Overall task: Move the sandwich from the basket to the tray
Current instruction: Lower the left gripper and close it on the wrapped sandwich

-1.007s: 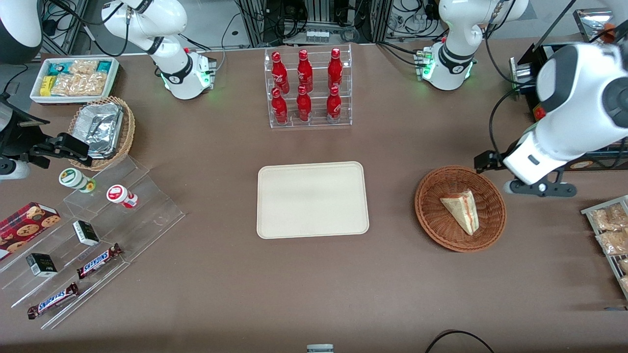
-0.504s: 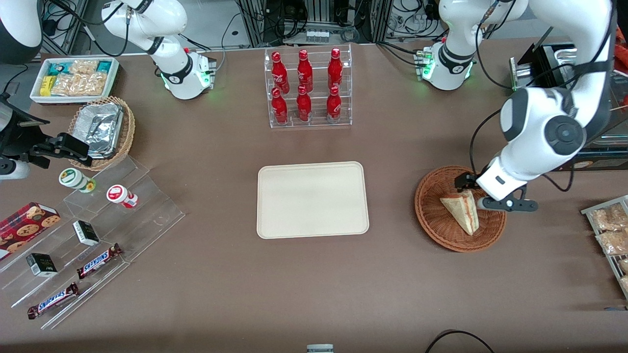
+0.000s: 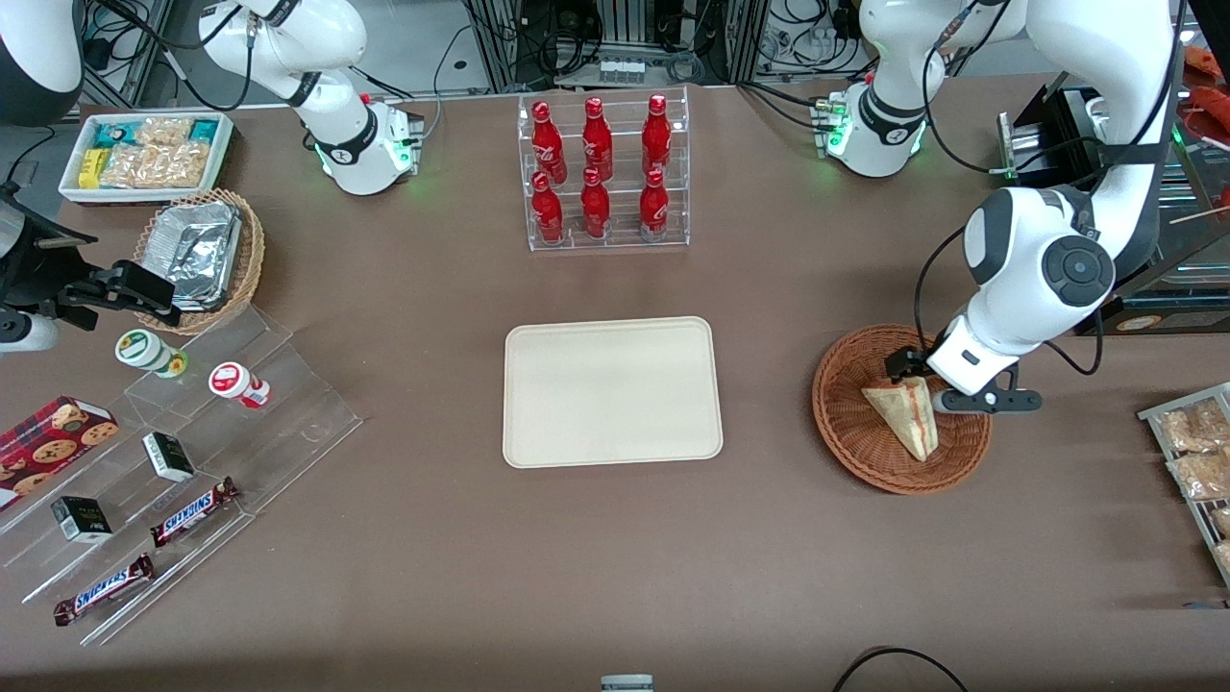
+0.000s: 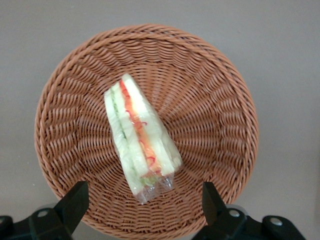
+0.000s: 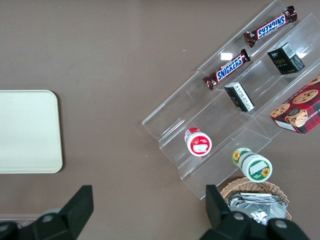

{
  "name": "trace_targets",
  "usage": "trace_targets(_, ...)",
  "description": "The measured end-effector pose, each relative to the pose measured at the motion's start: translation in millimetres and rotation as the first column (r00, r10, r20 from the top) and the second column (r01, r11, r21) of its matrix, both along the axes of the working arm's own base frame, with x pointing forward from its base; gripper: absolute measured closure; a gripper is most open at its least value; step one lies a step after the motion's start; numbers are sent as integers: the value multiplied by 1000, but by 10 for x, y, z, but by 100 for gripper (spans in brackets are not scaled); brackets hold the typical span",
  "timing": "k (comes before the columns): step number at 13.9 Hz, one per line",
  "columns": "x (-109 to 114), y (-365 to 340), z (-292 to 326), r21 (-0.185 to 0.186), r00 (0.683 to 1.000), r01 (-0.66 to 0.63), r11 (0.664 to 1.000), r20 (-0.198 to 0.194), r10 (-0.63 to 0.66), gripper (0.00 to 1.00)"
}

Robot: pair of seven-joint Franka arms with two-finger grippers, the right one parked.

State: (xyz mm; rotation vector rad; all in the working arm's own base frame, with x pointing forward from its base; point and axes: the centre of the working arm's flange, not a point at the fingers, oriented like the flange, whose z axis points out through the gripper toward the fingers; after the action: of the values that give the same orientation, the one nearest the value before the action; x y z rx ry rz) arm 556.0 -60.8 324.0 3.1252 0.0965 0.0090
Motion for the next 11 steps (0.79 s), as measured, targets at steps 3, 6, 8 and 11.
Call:
trace_targets(3, -16, 7, -76, -10, 967, -253, 968, 16, 253, 0)
trace_targets(6, 8, -6, -150, -29, 887, -460, 887, 30, 461, 0)
trace_targets(8, 18, -16, -190, -35, 851, -523, 852, 29, 524, 0)
trace_targets(11, 14, -15, -253, -30, 837, -546, 837, 18, 547, 0)
